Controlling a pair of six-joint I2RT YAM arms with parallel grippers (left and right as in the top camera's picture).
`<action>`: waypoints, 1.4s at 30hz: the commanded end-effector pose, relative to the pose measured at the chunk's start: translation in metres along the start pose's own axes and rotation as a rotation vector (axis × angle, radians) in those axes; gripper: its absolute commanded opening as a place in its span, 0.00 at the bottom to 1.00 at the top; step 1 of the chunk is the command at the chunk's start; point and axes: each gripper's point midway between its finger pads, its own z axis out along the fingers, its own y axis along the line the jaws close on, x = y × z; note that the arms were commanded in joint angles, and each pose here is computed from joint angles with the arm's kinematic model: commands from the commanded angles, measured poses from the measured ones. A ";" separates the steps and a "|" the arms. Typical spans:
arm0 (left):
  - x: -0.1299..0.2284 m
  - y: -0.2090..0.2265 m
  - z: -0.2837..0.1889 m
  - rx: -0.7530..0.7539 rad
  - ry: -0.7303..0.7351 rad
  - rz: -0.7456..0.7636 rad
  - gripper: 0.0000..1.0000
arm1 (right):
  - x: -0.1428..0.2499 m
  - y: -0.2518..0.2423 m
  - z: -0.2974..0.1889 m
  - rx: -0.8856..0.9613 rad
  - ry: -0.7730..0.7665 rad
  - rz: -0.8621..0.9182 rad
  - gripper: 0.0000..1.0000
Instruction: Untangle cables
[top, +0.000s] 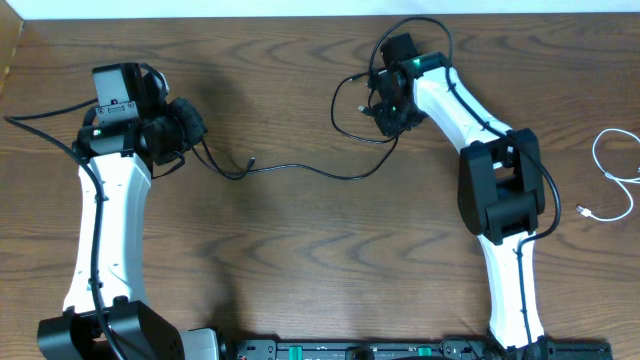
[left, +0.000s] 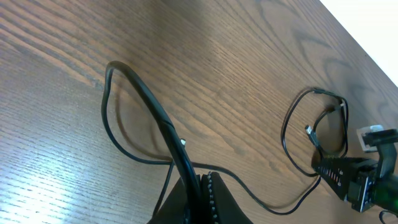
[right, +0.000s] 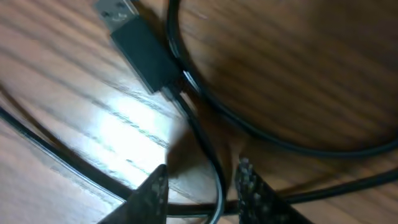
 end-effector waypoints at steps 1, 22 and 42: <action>0.003 -0.001 0.001 0.009 0.007 0.011 0.07 | 0.006 0.013 0.002 -0.035 0.009 -0.038 0.17; 0.107 -0.202 -0.082 1.140 0.493 0.324 0.07 | -0.023 0.103 -0.198 -0.581 -0.362 -0.116 0.01; 0.171 -0.202 0.001 1.022 0.989 -0.027 0.86 | -0.003 0.057 -0.157 -0.365 -0.185 0.145 0.01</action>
